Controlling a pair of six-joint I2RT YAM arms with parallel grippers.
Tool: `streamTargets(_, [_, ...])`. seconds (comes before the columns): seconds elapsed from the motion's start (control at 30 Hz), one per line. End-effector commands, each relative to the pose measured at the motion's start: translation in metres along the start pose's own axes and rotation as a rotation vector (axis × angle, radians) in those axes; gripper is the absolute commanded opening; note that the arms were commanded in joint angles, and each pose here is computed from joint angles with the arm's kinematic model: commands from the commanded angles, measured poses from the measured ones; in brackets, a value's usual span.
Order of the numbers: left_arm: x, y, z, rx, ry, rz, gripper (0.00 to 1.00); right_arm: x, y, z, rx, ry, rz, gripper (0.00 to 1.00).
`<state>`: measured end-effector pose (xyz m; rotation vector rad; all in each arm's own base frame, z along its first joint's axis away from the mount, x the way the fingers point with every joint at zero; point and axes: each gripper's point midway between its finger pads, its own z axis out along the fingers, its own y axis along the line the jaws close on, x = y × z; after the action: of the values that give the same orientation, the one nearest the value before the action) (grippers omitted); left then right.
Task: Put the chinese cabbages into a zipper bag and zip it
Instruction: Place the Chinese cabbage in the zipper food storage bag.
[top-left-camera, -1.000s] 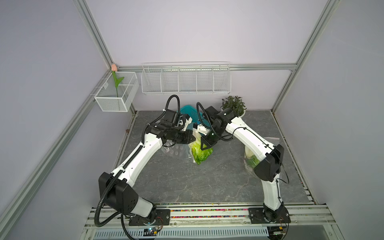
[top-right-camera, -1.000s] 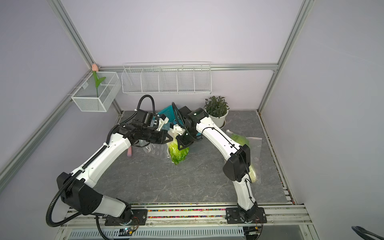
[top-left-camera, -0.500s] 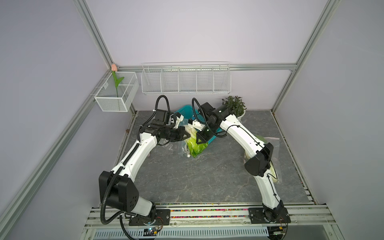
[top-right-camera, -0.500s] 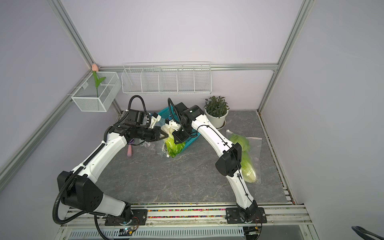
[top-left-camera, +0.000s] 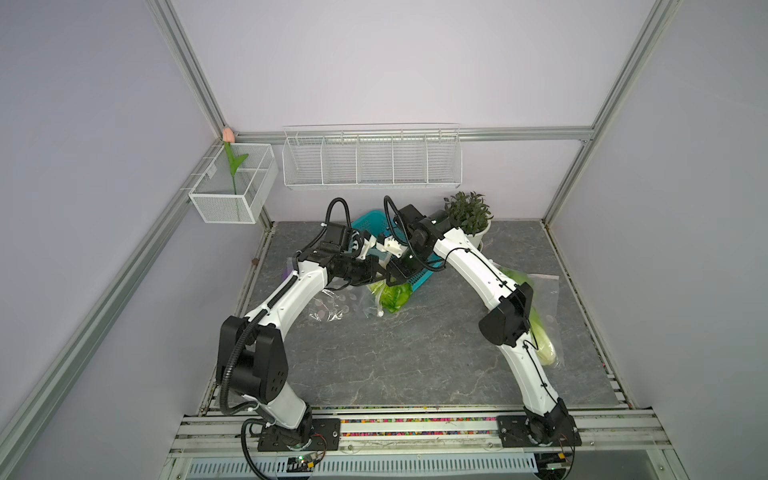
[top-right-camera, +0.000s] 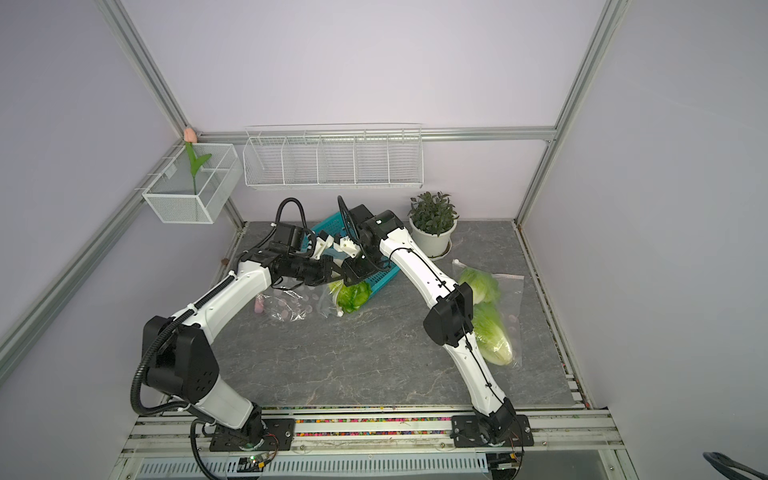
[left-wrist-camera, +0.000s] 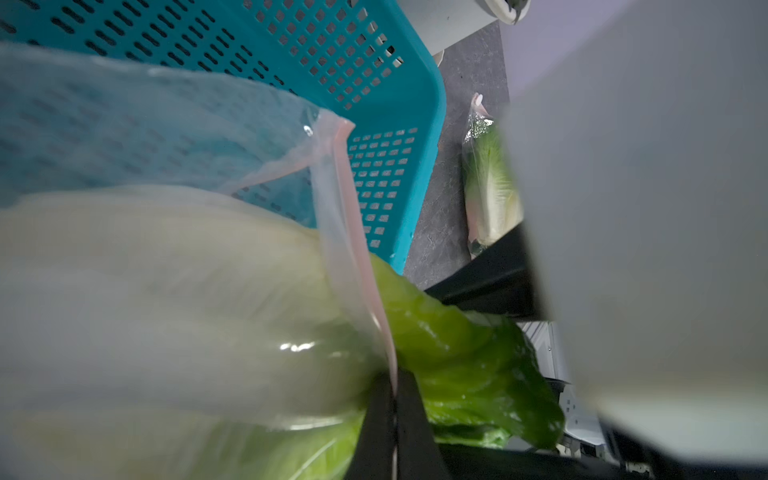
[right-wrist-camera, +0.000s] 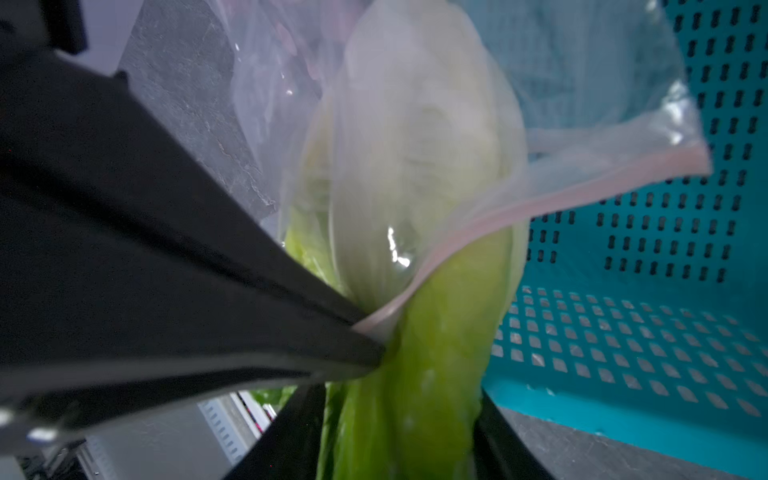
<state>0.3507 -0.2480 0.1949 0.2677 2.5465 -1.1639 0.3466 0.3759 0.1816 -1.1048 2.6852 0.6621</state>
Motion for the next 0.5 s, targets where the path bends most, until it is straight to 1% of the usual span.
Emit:
streamTargets(0.0, [0.003,0.01,0.012,-0.011,0.016,-0.047,0.0,-0.014,0.009,-0.009,-0.04,-0.084,0.044,0.67])
streamTargets(0.07, [0.004,0.011,0.013,-0.008,0.02,-0.047,0.0,-0.016,0.008,-0.018,-0.039,-0.125,0.084,0.76])
streamTargets(0.1, [0.004,0.011,0.013,-0.009,0.022,-0.05,0.0,-0.015,0.006,-0.023,-0.035,-0.152,0.114,0.79])
streamTargets(0.13, [0.005,0.012,0.014,-0.01,0.023,-0.05,0.0,-0.015,0.005,-0.027,-0.038,-0.174,0.14,0.81])
streamTargets(0.2, [0.006,0.013,0.015,-0.009,0.026,-0.051,0.0,-0.005,-0.001,-0.03,-0.039,-0.213,0.234,0.83])
streamTargets(0.23, [0.007,0.014,0.015,-0.01,0.027,-0.053,0.0,-0.007,-0.004,-0.031,-0.038,-0.254,0.263,0.84])
streamTargets(0.37, [0.009,0.016,0.02,-0.006,0.037,-0.059,0.0,0.011,-0.019,-0.035,-0.004,-0.352,0.437,0.84])
streamTargets(0.43, [0.009,0.014,0.021,-0.003,0.039,-0.057,0.0,0.017,-0.02,-0.034,-0.023,-0.394,0.525,0.83])
streamTargets(0.47, [0.01,0.014,0.022,-0.003,0.043,-0.057,0.0,0.018,-0.018,-0.033,-0.056,-0.424,0.576,0.82])
